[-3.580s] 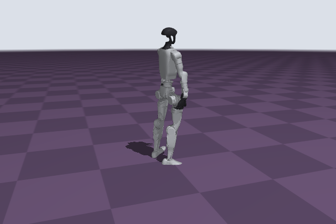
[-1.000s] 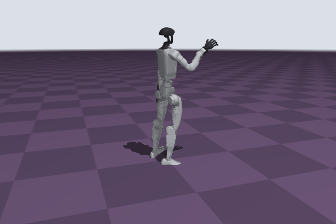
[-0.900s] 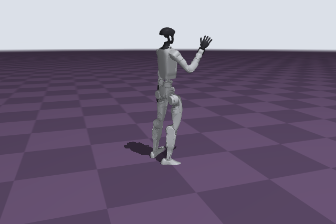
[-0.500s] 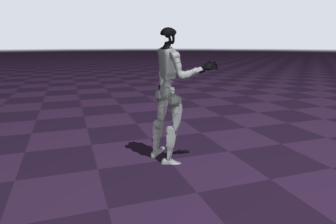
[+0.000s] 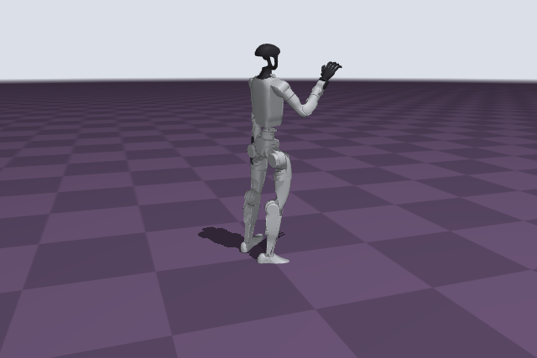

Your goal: In place motions

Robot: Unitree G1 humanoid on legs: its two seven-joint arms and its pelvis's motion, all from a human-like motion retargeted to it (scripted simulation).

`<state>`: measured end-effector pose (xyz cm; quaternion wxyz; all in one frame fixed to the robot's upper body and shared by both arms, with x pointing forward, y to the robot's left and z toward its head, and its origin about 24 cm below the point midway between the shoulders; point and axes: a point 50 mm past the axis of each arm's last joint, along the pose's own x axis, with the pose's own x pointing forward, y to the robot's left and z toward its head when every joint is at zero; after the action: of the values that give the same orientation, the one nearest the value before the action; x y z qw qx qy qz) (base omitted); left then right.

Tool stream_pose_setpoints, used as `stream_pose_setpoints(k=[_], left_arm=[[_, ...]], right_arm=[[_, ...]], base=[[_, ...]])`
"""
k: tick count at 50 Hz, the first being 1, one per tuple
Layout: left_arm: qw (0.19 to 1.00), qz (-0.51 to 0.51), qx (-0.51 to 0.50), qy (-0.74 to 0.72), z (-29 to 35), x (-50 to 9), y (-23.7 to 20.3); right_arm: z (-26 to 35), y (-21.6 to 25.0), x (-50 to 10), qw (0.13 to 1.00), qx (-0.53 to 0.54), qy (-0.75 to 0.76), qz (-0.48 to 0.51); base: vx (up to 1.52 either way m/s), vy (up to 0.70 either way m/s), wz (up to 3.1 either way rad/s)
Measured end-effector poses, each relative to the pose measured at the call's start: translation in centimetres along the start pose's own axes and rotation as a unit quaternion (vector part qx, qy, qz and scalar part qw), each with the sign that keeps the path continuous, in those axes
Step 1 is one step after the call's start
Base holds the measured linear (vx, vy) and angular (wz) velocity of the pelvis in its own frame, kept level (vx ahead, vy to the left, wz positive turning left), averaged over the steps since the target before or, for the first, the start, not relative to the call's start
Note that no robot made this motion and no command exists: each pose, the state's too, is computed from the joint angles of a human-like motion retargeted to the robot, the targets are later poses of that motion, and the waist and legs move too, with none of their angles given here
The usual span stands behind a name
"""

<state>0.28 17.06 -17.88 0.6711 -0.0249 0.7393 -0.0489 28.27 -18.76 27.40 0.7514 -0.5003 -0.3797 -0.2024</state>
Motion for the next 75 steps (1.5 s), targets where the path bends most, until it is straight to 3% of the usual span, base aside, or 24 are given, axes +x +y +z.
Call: stream_pose_setpoints(k=[3, 8, 10, 12, 15, 17, 20, 24, 27, 30, 32, 35, 38, 43, 45, 47, 50, 54, 58, 62, 66, 71, 75], left_arm=[[1.000, -0.003, -0.004, 0.015, -1.0, 0.1, -0.2], [0.999, -0.001, -0.003, 0.038, -2.3, 0.1, -0.2], [0.999, 0.000, -0.003, 0.044, -2.6, 0.1, -0.2], [0.999, 0.001, -0.004, 0.046, -2.7, 0.1, -0.1], [0.999, 0.001, -0.004, 0.043, -2.5, 0.0, 0.1], [0.999, 0.005, -0.002, 0.034, -2.0, 0.0, 0.4], [1.000, 0.013, -0.005, 0.016, -0.9, -0.1, 0.7], [1.000, 0.015, -0.005, -0.002, 0.2, -0.1, 0.7], [1.000, 0.013, 0.003, -0.016, 1.1, -0.2, 0.6], [1.000, 0.008, 0.006, -0.029, 1.7, -0.1, 0.2], [0.999, 0.003, 0.005, -0.034, 1.8, -0.1, 0.0], [0.999, 0.002, 0.009, -0.033, 1.8, -0.1, -0.2], [0.999, 0.005, 0.016, -0.031, 1.8, -0.1, 0.0], [1.000, 0.009, 0.001, -0.015, 0.7, 0.0, -0.2], [1.000, 0.012, -0.002, -0.002, 0.0, 0.0, -0.1], [1.000, 0.017, 0.001, 0.011, -0.7, 0.1, -0.1], [0.999, 0.021, 0.002, 0.025, -1.4, 0.1, -0.3], [0.999, 0.020, 0.002, 0.032, -2.0, 0.2, -0.6], [1.000, 0.014, -0.012, 0.016, -1.6, 0.3, -0.9], [0.982, 0.030, -0.157, -0.096, 2.4, 0.4, -2.0], [0.929, 0.047, -0.245, -0.274, 10.2, -2.2, -1.0], [0.824, 0.108, -0.156, -0.533, 20.0, -12.1, 3.4], [0.664, 0.190, -0.069, -0.720, 24.9, -24.7, 6.2]], right_arm=[[0.2, -3.4, -2.1, 0.970, 0.058, -0.057, -0.229], [-2.9, -4.3, -5.0, 0.916, 0.101, 0.042, -0.387], [-4.5, -2.5, -5.3, 0.908, 0.152, 0.134, -0.366], [-6.2, 1.0, -5.0, 0.917, 0.232, 0.255, -0.203], [-6.8, 6.9, -5.9, 0.848, 0.378, 0.345, 0.135], [-6.3, 7.5, -5.9, 0.831, 0.410, 0.328, 0.184], [-5.2, 3.8, -4.1, 0.905, 0.363, 0.221, 0.036], [-2.8, -2.3, -3.4, 0.967, 0.157, 0.048, -0.196], [-0.8, -4.2, -3.1, 0.963, 0.045, -0.049, -0.261], [-0.1, -1.9, -1.9, 0.986, 0.050, -0.042, -0.156], [-1.3, 1.7, -0.9, 0.996, 0.067, 0.041, 0.049], [-3.8, 6.5, -2.2, 0.923, 0.072, 0.164, 0.340], [-4.6, 6.1, -2.7, 0.926, 0.049, 0.167, 0.334], [-3.5, 2.4, -4.3, 0.999, 0.028, 0.006, 0.020], [-3.8, 2.0, -6.3, 0.999, 0.004, -0.024, -0.045], [-4.8, 3.5, -9.1, 1.000, -0.020, -0.008, -0.010], [-6.5, 8.0, -15.3, 0.983, -0.009, 0.087, 0.159], [-8.1, 12.8, -26.2, 0.883, 0.036, 0.279, 0.376], [-8.0, 13.7, -37.2, 0.712, 0.013, 0.429, 0.555], [-6.8, 11.1, -45.4, 0.531, -0.047, 0.526, 0.663], [-4.7, 6.9, -50.8, 0.375, -0.060, 0.611, 0.695], [-2.0, 2.4, -54.5, 0.202, -0.005, 0.723, 0.660], [-1.0, 1.0, -55.4, 0.147, 0.030, 0.778, 0.610]], base=[[0.00, 0.00, 0.00], [0.00, -0.01, -0.12], [-0.01, -0.02, -0.21], [-0.02, -0.02, -0.20], [-0.02, -0.01, -0.13], [0.00, 0.00, 0.00], [0.00, 0.00, 0.00], [0.00, 0.00, 0.00], [0.00, 0.00, 0.00], [0.00, 0.00, 0.00], [0.00, 0.00, 0.00], [0.00, 0.00, 0.00], [0.00, 0.00, 0.00], [0.02, 0.00, 0.17], [0.00, 0.00, 0.00], [0.00, 0.00, 0.00], [0.00, 0.00, 0.00], [0.00, 0.00, 0.00], [0.00, 0.00, 0.00], [-0.01, 0.01, -0.01], [-0.01, 0.04, -0.01], [0.02, -0.01, 0.12], [0.01, -0.01, 0.09]])
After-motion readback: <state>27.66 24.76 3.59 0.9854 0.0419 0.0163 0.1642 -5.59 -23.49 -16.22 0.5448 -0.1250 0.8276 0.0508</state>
